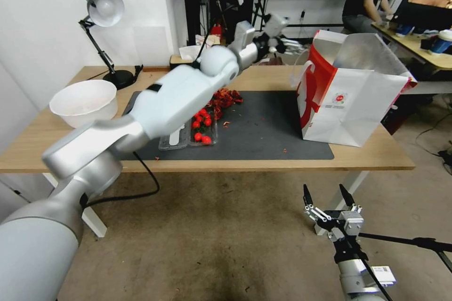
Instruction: Pick up the trash from the table and place it into the takeout bag.
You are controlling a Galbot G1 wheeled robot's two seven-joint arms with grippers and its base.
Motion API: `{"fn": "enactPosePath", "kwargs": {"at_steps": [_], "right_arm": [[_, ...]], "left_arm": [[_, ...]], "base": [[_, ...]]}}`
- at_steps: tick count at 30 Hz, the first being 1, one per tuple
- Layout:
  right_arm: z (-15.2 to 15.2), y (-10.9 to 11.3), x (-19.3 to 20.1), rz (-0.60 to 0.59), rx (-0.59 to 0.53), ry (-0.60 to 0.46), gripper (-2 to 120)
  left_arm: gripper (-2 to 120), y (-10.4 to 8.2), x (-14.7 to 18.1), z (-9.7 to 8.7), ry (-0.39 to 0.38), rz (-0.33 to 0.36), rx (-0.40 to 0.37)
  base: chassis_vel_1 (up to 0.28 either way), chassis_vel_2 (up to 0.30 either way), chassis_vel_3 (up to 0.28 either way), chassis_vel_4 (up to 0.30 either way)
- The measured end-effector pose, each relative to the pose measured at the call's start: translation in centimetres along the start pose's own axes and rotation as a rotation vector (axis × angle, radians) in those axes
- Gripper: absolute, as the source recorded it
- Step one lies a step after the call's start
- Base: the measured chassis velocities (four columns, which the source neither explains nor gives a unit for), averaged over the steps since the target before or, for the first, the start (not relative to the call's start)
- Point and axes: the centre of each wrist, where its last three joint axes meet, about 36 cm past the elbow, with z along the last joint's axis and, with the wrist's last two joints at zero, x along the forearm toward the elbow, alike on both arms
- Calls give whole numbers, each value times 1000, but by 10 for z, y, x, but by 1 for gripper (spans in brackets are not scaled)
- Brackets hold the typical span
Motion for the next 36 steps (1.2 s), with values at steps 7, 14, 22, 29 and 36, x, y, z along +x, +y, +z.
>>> {"fn": "enactPosePath", "kwargs": {"at_steps": [7,14,22,29,36], "right_arm": [[0,1,0,5,-1,-3,100],[0,3,-1,0,-2,-4,100],[-3,7,-4,-11,-2,-9,100],[-7,9,-7,-24,-4,-19,100],[-11,10,-7,-34,-1,-24,100]], "left_arm": [[100,-41,55,36,108,-461,-44],[100,-48,115,55,141,-719,-35],[100,-60,214,75,193,-866,18],[100,-100,290,86,214,-924,46],[100,-135,335,89,230,-972,50]], "base": [[0,0,0,0],[0,0,0,0],[0,0,0,0],[0,0,0,0],[0,0,0,0]]}}
